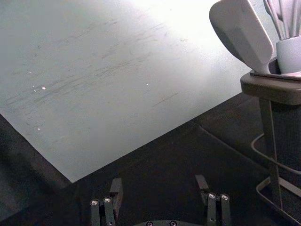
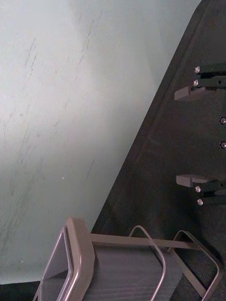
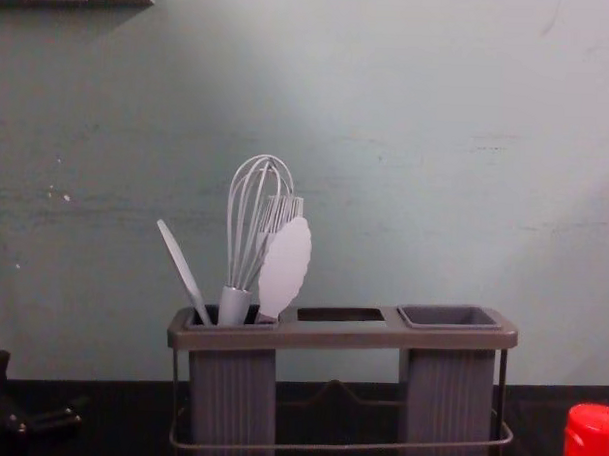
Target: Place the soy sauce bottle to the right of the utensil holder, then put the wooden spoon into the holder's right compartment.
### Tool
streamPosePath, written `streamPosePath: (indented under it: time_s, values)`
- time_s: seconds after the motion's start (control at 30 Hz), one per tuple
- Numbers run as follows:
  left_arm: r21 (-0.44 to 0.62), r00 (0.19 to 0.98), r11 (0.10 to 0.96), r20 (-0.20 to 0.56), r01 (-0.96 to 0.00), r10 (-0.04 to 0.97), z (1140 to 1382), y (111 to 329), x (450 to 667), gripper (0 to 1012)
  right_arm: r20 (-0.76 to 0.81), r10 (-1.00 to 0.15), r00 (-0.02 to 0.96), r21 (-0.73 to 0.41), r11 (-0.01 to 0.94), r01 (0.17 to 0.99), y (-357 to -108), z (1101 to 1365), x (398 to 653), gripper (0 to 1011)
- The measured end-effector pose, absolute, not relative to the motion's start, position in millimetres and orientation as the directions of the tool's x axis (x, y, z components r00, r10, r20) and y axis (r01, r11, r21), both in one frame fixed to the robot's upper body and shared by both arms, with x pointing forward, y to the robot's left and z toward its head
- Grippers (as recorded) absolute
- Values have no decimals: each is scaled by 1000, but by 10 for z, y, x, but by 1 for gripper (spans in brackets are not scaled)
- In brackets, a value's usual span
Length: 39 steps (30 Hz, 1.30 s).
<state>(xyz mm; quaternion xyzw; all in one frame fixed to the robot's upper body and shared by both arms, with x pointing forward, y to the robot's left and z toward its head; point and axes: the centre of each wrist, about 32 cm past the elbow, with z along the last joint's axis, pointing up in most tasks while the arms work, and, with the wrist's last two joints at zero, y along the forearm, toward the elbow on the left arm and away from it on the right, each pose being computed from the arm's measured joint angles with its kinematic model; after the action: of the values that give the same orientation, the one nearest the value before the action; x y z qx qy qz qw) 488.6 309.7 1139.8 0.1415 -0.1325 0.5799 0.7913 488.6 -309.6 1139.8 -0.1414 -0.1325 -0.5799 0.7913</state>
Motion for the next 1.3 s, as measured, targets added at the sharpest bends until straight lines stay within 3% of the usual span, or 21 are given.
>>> streamPosePath:
  time_s: [1.3]
  values:
    - [70,292,287,374,-955,880,11398,3097,4886,1011,374,-880,292,-70,287,955,-3097,11398,4886,1003]
